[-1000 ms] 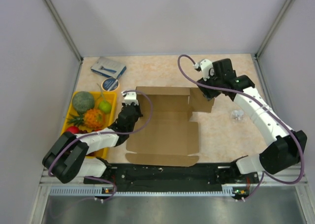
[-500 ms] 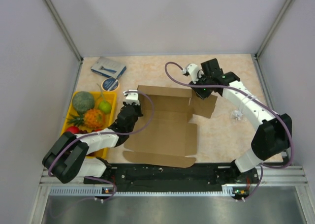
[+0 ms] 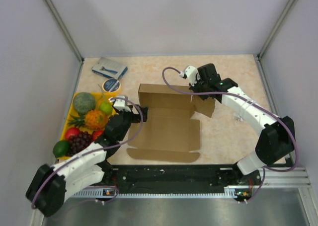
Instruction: Fold the paper box
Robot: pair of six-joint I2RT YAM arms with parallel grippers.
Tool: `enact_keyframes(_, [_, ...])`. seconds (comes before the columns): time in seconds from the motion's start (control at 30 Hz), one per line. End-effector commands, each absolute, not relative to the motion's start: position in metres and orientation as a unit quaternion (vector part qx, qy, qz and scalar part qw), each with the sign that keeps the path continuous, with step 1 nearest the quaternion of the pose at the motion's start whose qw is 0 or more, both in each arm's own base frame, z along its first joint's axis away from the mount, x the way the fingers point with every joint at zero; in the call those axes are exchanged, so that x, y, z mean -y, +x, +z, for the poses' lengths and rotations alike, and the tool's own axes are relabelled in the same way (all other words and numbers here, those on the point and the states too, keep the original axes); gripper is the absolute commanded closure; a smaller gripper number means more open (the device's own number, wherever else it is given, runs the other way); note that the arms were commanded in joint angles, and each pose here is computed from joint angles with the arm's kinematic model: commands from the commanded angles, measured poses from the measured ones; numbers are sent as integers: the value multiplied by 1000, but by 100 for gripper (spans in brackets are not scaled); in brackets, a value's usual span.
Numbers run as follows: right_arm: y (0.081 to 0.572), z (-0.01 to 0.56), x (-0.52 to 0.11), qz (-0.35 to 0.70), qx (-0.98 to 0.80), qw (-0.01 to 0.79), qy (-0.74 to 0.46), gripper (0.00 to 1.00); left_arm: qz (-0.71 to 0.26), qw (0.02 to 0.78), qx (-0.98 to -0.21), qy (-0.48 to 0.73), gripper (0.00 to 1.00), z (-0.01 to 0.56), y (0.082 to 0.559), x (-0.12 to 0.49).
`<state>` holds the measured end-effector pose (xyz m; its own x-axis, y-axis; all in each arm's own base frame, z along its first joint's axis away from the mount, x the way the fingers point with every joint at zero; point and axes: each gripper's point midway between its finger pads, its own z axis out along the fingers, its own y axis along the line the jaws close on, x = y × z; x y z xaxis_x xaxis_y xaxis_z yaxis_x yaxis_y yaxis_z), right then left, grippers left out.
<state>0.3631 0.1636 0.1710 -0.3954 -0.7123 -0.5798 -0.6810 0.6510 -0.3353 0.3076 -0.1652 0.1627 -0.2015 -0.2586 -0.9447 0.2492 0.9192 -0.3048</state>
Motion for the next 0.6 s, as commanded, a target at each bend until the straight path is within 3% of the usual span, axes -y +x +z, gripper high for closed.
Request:
enact_keyframes(0.0, [372, 188, -163, -40, -818, 393, -417, 100, -275, 612, -741, 12, 18, 165, 269, 170])
enact_keyframes(0.07, [370, 190, -167, -30, -817, 396, -418, 100, -333, 597, -729, 35, 34, 165, 247, 182])
enact_keyframes(0.1, [369, 190, -167, -28, -817, 396, -417, 100, -371, 593, -713, 48, 51, 173, 237, 191])
enact_keyframes(0.23, [363, 187, -169, -14, -824, 392, -408, 100, -433, 545, -718, 33, 76, 155, 223, 215])
enact_keyframes(0.3, [361, 185, -169, -9, -829, 389, -401, 100, -439, 517, -732, 60, 80, 147, 219, 240])
enact_keyframes(0.47, [362, 182, -154, -39, -851, 387, -353, 79, -480, 500, -715, 96, 91, 164, 219, 299])
enact_keyframes(0.57, [363, 180, -145, -38, -863, 387, -323, 73, -495, 491, -709, 103, 100, 166, 223, 332])
